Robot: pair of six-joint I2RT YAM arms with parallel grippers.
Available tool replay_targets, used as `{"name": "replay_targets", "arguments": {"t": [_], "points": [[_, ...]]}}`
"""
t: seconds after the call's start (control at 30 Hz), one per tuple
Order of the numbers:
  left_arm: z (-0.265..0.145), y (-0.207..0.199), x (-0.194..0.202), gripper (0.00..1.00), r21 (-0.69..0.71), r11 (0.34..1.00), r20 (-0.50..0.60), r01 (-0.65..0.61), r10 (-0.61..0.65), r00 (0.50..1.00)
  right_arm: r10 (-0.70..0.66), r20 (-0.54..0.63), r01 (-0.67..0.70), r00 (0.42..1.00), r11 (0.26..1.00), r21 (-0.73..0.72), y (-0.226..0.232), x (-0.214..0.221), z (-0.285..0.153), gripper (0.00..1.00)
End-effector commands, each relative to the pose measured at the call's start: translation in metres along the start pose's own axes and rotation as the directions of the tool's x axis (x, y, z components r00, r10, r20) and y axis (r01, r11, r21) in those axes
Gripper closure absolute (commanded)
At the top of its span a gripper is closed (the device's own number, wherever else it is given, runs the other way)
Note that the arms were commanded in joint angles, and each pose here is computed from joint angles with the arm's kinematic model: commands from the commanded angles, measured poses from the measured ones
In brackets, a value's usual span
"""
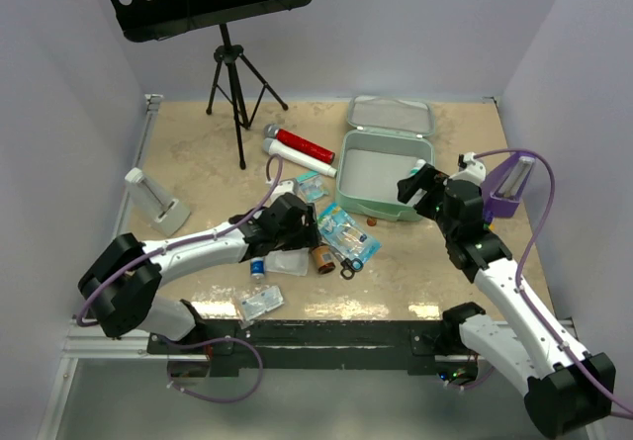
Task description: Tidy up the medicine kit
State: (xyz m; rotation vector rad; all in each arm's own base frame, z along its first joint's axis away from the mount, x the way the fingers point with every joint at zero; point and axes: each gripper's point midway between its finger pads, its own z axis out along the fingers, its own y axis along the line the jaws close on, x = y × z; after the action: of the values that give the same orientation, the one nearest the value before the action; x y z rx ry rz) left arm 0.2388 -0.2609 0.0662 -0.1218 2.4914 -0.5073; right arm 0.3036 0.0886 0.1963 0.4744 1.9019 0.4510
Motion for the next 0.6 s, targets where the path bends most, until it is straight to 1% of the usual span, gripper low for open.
{"name": "replay_targets", "arguments": {"t": [0.0, 0.1, 0.3, 0.43, 0.57], "points": [[0.003, -0.017, 0.007, 0.16, 0.059, 0.998, -0.016, 0.033, -0.032, 0.999, -0.011, 0.007, 0.011, 1.000, 0.999, -0.033, 0.006, -0.001, 0.002, 0.08], [0.003, -0.027, 0.014, 0.16, 0.097, 0.995, -0.034, 0.030, -0.027, 0.999, -0.013, -0.007, 0.012, 1.000, 0.999, -0.029, 0.004, 0.004, 0.006, 0.08], [0.014, -0.028, 0.038, 0.17, 0.073, 0.997, -0.099, 0.002, 0.005, 0.995, -0.006, -0.016, 0.005, 1.000, 0.999, -0.035, 0.003, 0.009, 0.008, 0.08], [0.019, -0.024, 0.045, 0.23, 0.056, 0.998, -0.118, -0.013, 0.019, 0.993, -0.007, -0.014, 0.007, 1.000, 0.999, -0.032, 0.002, 0.009, 0.007, 0.08], [0.020, -0.024, 0.046, 0.34, 0.058, 0.998, -0.119, -0.020, 0.026, 0.993, -0.006, -0.011, 0.006, 1.000, 0.999, -0.036, 0.003, 0.009, 0.006, 0.08]]}}
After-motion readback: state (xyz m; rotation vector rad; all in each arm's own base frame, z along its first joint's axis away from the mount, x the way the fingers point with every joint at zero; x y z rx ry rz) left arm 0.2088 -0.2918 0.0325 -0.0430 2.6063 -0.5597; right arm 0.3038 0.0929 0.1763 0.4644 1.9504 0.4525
